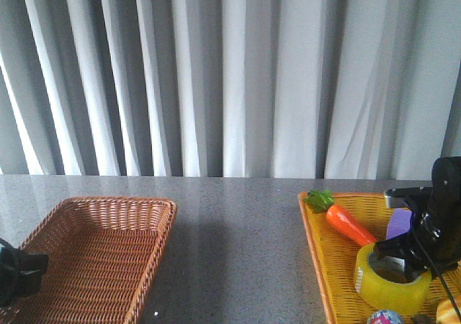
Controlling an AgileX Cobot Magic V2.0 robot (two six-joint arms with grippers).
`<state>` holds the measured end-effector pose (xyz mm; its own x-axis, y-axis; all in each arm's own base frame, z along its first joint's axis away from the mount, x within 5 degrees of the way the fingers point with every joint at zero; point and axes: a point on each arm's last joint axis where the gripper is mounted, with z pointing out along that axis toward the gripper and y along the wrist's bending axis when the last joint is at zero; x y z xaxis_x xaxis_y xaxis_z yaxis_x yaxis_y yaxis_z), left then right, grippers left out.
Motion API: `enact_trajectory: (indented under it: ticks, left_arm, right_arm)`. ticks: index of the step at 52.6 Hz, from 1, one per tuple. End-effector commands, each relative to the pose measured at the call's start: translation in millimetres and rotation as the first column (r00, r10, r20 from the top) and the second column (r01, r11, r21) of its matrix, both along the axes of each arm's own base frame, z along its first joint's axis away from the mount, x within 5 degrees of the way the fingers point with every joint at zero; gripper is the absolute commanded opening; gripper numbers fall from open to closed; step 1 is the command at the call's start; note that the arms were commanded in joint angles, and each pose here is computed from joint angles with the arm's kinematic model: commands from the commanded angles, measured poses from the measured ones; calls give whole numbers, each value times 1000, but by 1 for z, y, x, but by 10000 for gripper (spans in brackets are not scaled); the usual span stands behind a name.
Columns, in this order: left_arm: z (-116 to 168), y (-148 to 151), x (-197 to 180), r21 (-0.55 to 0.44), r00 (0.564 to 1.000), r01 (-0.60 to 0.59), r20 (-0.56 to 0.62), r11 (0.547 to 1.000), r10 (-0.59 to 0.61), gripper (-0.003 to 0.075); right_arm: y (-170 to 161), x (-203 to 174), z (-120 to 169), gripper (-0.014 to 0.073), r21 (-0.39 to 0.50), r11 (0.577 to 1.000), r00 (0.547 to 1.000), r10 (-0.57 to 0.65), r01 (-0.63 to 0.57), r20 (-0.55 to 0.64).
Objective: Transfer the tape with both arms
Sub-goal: 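Lower the right gripper onto the yellow tape roll in the yellow basket, then grasp the tape roll and carry it onto the table between baskets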
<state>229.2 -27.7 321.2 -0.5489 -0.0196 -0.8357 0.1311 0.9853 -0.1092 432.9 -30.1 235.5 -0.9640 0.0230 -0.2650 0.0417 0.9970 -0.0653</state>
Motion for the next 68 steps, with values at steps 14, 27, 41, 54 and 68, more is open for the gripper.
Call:
enact_trajectory:
  ticks: [14,27,41,54,68]
  left_arm:
    - [17,0,1,-15,997,-9,81,1000,10,468]
    - [17,0,1,-15,997,-8,78,1000,9,468]
    - [16,0,0,-14,998,-3,59,1000,4,468]
    - [14,-1,-1,-13,999,4,33,1000,-3,468]
    - [13,-1,-2,-12,1000,5,29,1000,-5,468]
  right_arm:
    - [25,-21,142,92,-36,995,927,96,-89,364]
    - [116,-42,192,109,-67,938,799,326,-341,506]
    - [203,-40,147,118,-61,857,771,490,-512,406]
    - [230,-16,80,123,-30,859,827,501,-512,255]
    - [235,-3,35,147,-30,857,847,513,-514,141]
